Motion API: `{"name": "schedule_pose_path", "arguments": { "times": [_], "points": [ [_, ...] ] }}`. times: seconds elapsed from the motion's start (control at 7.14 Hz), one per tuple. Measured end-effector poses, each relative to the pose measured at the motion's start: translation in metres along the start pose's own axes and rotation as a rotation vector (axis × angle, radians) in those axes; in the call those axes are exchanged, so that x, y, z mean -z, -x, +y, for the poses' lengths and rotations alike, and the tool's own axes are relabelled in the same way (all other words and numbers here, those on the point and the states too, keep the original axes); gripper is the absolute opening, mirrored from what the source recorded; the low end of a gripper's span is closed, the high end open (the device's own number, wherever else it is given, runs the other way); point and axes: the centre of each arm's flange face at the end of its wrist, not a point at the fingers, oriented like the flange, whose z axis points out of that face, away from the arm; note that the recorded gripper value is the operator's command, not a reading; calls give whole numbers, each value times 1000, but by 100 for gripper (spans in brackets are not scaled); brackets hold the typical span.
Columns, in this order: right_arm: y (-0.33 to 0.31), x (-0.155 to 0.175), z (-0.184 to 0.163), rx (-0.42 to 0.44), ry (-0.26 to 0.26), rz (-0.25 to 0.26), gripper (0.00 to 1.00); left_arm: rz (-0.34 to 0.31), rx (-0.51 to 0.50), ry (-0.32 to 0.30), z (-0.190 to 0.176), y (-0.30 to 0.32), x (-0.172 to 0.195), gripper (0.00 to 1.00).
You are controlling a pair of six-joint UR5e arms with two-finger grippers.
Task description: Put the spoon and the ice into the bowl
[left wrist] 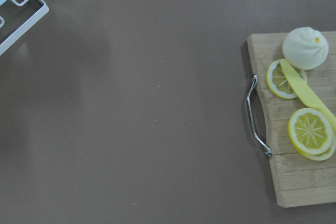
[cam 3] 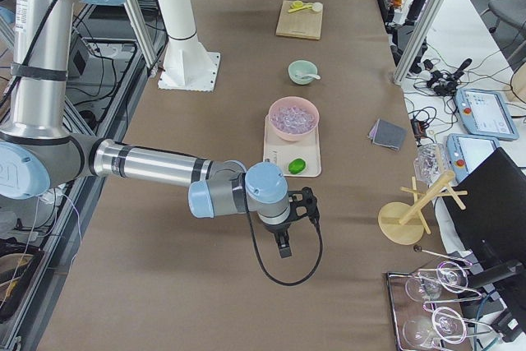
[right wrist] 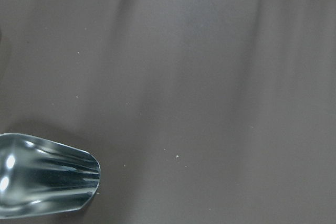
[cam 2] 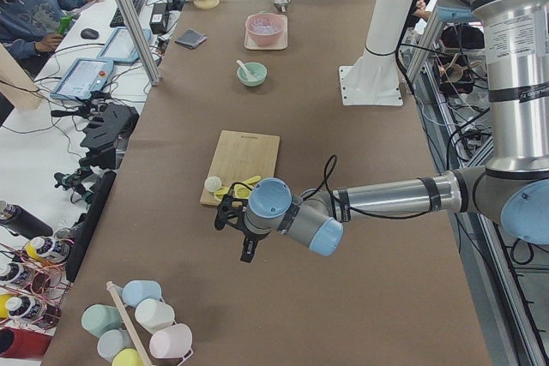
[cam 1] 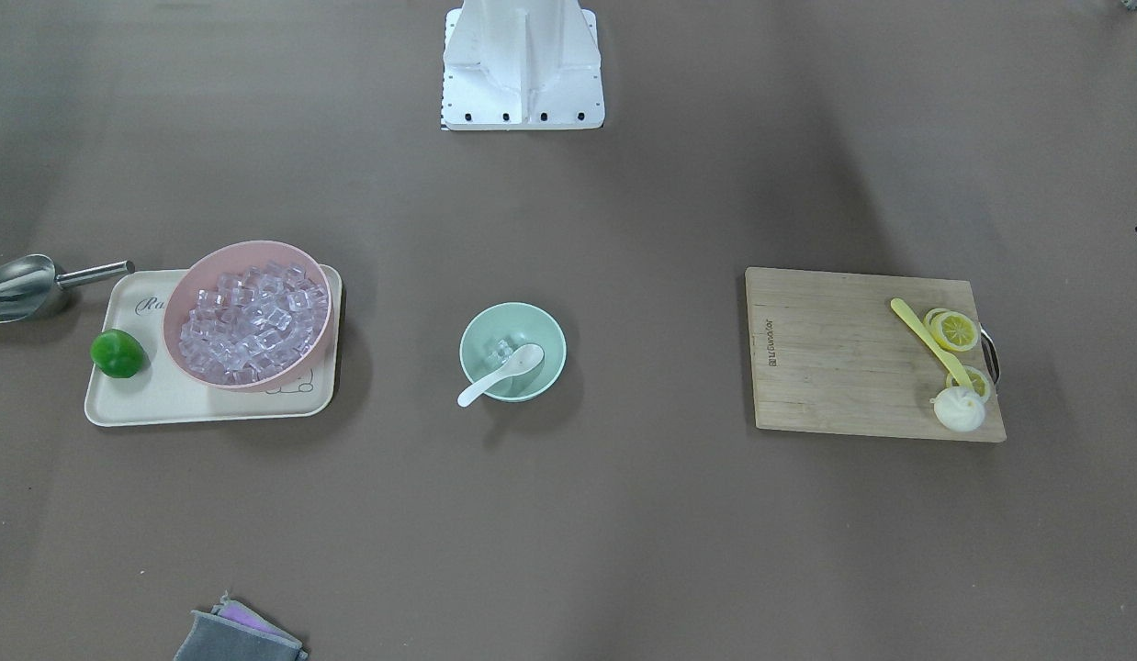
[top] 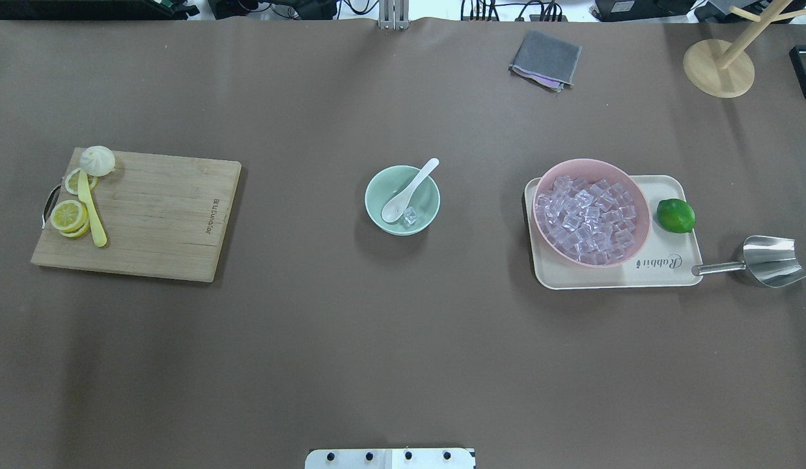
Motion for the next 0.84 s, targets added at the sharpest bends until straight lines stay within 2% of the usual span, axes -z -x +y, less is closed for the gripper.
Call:
{"name": "schedule_pose_path", "arguments": {
  "times": [0.42, 0.7, 0.84],
  "points": [
    [-16, -16, 20, -11, 35, -5, 100, 3, 155, 39, -25, -29, 19, 98],
    [-16, -18, 21, -18, 36, -23, 100, 20, 186, 73, -28, -42, 27, 98],
    [-15, -18, 20, -19, 34, -32, 100, 22, 163, 81, -28, -42, 28, 98]
  ]
}}
